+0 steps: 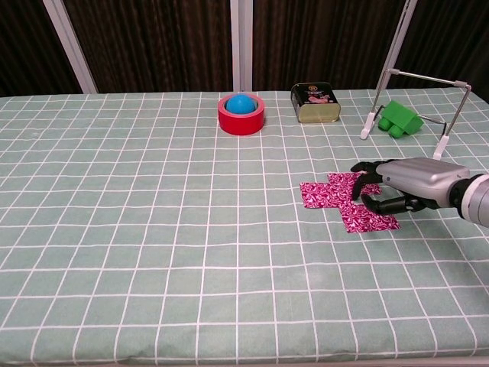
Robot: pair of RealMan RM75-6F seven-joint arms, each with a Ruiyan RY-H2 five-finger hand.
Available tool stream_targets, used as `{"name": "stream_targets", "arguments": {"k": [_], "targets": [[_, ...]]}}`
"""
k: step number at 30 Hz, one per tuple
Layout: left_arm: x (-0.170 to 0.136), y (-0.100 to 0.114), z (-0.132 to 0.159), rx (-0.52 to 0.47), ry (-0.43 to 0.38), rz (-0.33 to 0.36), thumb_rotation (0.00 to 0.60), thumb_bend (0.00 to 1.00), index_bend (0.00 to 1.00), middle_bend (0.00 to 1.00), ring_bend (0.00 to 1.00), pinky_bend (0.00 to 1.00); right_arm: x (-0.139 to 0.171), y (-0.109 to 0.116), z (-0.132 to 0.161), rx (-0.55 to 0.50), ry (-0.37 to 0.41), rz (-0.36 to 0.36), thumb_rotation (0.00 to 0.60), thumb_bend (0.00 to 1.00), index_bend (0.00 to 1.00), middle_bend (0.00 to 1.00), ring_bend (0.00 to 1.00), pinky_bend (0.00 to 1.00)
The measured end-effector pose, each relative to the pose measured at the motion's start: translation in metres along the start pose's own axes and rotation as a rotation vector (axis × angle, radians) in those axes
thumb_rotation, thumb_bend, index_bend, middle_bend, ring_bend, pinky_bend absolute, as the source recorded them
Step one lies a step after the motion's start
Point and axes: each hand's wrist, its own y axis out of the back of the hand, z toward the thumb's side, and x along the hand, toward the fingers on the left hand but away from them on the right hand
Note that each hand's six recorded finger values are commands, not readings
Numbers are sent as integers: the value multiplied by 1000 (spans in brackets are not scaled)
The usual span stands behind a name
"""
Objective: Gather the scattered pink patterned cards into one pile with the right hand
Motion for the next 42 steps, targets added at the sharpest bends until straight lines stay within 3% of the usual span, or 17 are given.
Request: {"name": "stream_targets", "arguments": {"k": [13,18,20,22,25,29,32,42], "targets": [[-3,-2,-9,-7,21,-3,600,80,218,163,108,147,-22,9,38,7,69,-22,109,543,272,0,0,0],[-3,-3,-8,-10,18,-2,600,80,218,162,108,147,-23,18,38,3,67,-52,115,517,272,0,0,0],[-3,-3,-8,-11,18,-2,600,80,218,162,108,147,-23,25,30,1,47,-76,159,424,272,0,0,0],[-3,-3,-8,-11,16,-1,600,80,218,163,108,147,-23,32,19,6,22,-93,242,299,274,0,0,0],[-3,-3,-6,-11,9,-2,600,80,218,163,108,147,-25,39,6,23,-11,-113,434,146,294,1,0,0],[-4,-3,-5,-12,8,-3,600,81,218,163,108,147,-29,44,-3,61,-36,-136,573,112,327,12,0,0],[-4,-2,-4,-12,8,-4,600,80,218,163,108,147,-33,44,-6,77,-46,-140,597,110,341,15,0,0],[-3,-1,-3,-7,10,-11,600,80,218,163,108,147,-52,37,-7,75,-64,-118,598,111,345,15,0,0]]}}
